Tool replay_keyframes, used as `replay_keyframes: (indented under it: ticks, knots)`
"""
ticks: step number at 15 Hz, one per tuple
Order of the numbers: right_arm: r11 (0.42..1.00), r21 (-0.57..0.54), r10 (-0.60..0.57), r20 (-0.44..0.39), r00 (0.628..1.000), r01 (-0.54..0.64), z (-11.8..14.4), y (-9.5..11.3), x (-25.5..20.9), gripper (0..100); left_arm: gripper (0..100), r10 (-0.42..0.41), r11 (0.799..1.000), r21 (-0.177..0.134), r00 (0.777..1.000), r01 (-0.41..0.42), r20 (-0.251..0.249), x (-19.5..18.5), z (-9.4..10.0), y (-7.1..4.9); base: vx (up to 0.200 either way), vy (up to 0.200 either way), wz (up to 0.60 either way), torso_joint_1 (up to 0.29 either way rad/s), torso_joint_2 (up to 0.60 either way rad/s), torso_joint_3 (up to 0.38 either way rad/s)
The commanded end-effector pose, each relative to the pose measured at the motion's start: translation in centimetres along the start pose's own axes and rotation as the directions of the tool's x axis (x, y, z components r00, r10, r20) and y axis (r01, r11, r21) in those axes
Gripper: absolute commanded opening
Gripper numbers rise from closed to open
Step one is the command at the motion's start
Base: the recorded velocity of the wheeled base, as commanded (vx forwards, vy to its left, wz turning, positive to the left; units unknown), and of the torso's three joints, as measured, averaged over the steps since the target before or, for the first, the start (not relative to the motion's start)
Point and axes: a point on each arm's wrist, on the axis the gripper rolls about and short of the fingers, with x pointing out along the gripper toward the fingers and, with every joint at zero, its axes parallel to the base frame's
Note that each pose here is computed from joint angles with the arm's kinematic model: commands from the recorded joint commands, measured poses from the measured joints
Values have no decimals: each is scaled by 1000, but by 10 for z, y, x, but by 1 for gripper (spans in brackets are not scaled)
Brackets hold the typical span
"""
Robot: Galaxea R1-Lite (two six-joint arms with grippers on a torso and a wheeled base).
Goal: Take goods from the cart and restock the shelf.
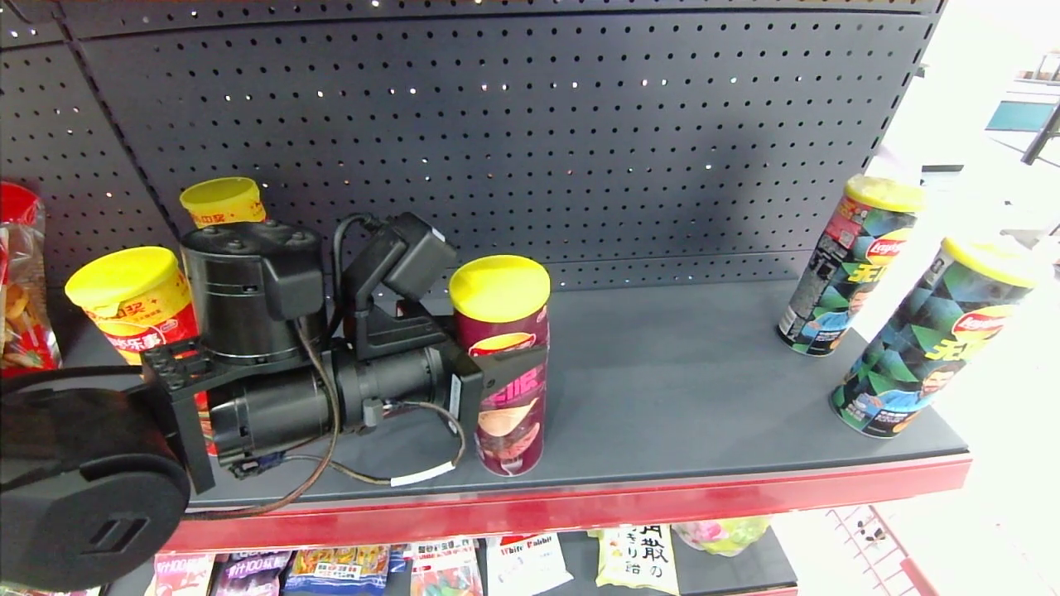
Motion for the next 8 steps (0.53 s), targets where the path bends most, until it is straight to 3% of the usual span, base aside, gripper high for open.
replay_keyframes:
  ticks: [1, 8]
  knots:
    - [1000, -1, 1, -2, 1000, -1, 0, 0, 0, 0, 0, -1, 1000, 2, 1000, 1, 8, -1, 2, -1, 0, 0, 0, 0, 0, 0]
    - [1000, -1, 0, -3, 1000, 0, 1, 0, 1, 0, 0, -6, 1000, -19, 1000, 6, 1, -1, 0, -5, 0, 0, 0, 0, 0, 0]
